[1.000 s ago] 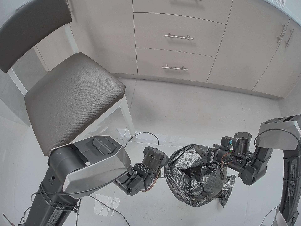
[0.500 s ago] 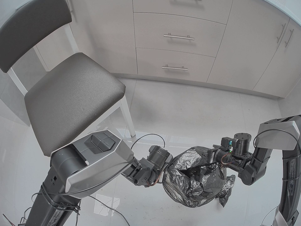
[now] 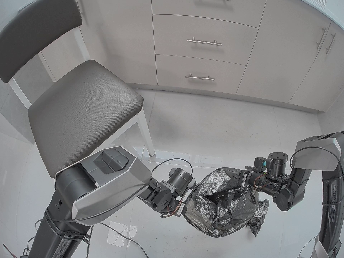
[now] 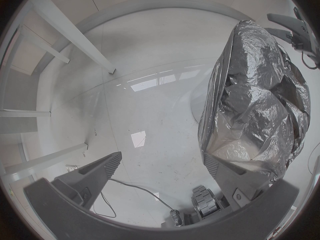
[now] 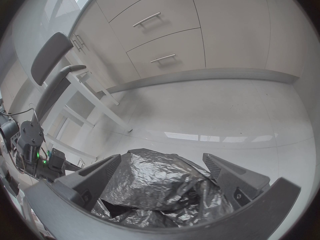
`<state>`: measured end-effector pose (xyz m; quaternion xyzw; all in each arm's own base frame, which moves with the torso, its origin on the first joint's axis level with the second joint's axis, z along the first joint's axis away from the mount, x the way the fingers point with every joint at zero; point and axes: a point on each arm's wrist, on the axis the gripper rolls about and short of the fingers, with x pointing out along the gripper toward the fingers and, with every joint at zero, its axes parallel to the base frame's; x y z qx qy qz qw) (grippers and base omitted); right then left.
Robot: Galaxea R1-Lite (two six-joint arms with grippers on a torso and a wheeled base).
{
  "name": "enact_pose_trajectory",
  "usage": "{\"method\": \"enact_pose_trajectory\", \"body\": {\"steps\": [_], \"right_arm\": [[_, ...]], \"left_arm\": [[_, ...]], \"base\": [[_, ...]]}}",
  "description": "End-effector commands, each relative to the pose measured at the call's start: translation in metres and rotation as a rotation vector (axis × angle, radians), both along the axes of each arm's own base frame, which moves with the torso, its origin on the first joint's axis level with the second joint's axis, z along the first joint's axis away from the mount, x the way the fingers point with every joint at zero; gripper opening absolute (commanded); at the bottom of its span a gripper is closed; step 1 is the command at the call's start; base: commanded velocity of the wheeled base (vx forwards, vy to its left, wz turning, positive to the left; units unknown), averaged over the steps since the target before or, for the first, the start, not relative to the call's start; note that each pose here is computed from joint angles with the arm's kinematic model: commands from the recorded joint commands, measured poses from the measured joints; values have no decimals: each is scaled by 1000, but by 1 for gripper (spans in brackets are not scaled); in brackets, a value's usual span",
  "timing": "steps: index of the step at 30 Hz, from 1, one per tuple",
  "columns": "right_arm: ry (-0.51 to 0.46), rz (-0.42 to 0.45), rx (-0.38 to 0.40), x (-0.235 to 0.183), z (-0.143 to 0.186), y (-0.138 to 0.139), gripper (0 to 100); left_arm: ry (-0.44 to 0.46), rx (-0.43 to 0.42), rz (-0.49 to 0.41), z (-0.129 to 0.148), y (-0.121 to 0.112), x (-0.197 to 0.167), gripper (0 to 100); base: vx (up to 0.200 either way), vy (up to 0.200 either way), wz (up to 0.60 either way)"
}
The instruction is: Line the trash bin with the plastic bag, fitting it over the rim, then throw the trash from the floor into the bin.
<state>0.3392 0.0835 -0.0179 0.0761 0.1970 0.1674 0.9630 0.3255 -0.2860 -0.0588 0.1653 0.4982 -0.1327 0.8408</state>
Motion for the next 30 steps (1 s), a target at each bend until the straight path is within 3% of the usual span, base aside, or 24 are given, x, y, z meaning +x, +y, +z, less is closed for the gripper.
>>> {"method": "enact_pose_trajectory", "body": {"steps": [1,5,9,12,30], "right_arm": [[0,-14,-3,-3,4,-4,100],[30,-39,-14,-14,7,-16,100],[90,-101,-35,-34,5,-35,100],[116,-119,-39,-44,4,-42,100],[338,-203,-117,-76,-59,-54,100]], "left_arm": [[7,-9,2,1,1,-2,100],[-25,-63,7,2,3,-2,100],[-170,-252,60,-2,3,3,100],[-210,-324,40,-6,5,0,100],[-215,-334,42,-6,9,0,100]], "base": [[0,0,0],[0,0,0],[0,0,0],[0,0,0],[0,0,0]]}}
